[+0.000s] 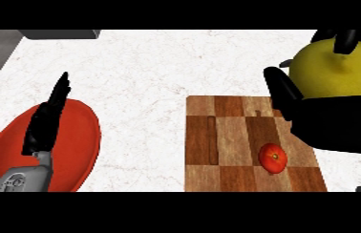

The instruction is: Pick the lemon from the cutting board and place it in the tiered basket

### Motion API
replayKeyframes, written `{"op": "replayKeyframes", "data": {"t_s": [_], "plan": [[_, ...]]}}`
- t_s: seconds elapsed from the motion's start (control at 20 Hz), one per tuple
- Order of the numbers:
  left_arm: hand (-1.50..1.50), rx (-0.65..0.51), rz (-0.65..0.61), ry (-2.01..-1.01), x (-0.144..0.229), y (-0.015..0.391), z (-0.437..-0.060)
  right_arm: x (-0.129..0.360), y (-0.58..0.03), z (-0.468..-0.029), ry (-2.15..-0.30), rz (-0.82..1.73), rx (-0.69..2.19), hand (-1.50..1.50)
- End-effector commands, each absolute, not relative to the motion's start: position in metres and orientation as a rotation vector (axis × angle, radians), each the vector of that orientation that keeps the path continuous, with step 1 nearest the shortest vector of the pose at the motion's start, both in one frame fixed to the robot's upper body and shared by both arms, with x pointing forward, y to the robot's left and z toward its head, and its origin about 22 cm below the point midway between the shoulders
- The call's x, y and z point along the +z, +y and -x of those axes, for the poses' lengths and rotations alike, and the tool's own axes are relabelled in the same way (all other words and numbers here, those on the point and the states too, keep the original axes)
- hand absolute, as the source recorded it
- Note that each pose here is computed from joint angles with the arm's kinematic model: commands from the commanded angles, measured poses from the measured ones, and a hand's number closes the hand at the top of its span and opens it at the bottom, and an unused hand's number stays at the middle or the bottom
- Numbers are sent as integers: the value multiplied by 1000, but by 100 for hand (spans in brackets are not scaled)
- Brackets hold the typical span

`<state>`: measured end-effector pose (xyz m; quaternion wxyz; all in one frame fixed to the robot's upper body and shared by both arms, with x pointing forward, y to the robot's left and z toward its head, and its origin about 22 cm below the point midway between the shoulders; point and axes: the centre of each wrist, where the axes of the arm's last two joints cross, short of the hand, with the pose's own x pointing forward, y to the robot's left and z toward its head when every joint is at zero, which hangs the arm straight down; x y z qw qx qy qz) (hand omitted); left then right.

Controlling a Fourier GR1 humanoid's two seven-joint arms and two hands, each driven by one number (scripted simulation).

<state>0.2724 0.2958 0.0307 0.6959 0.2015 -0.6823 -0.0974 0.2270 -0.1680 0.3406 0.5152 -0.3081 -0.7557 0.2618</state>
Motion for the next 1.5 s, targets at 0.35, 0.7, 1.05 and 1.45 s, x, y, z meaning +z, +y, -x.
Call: {"op": "replayKeyframes", "data": {"t_s": [0.35, 0.7, 1.05, 1.45], "plan": [[0, -249, -469, -1542, 34, 308, -272, 438, -225, -243, -1656, 986, 635, 150], [0, -232, -433, -1539, 38, 292, -282, 432, -246, -276, -1651, 983, 688, 150], [0, -243, -409, -1538, 31, 302, -273, 435, -277, -306, -1488, 1320, 777, 150], [0, -243, -432, -1546, 34, 293, -284, 428, -343, -329, -1396, 1478, 822, 150]]}}
